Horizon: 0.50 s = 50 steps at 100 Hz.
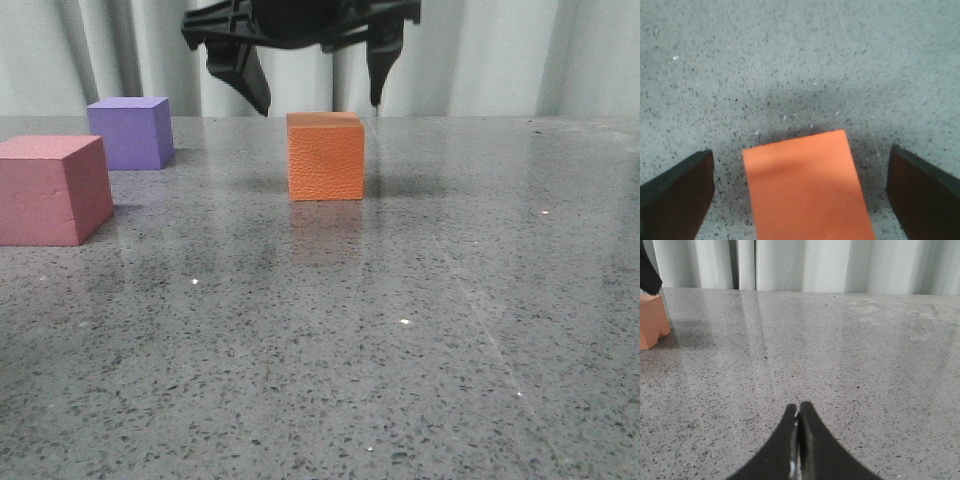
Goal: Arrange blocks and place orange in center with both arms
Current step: 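Lower the left gripper over the orange cube and close on it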
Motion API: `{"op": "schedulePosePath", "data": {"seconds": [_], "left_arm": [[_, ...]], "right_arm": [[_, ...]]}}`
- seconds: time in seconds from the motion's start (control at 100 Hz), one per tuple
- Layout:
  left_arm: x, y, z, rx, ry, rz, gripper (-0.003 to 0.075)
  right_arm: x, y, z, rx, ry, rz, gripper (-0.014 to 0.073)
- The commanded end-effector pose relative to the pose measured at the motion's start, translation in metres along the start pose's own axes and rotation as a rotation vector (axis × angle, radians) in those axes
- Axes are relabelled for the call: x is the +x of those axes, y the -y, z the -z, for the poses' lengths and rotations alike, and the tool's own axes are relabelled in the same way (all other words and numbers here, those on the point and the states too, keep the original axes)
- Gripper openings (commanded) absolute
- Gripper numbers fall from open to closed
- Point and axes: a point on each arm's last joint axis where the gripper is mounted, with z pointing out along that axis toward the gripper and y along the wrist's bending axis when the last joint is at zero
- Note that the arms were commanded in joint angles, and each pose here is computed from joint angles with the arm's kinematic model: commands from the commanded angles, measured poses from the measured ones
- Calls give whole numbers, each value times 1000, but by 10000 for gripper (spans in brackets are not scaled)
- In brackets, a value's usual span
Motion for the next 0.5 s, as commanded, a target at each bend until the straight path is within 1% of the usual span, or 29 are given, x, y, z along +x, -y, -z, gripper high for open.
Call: {"op": "schedulePosePath", "data": {"seconds": [0.0, 0.41, 0.49], "left_arm": [[-18, 5, 27, 59, 96, 23, 662], [-6, 9, 1, 31, 48, 46, 661], [-6, 10, 2, 34, 47, 43, 643]], "right_arm": [[-14, 0, 3, 1, 123, 16, -67], [-14, 0, 3, 1, 123, 16, -67], [-14, 0, 3, 1, 123, 16, -67]]}}
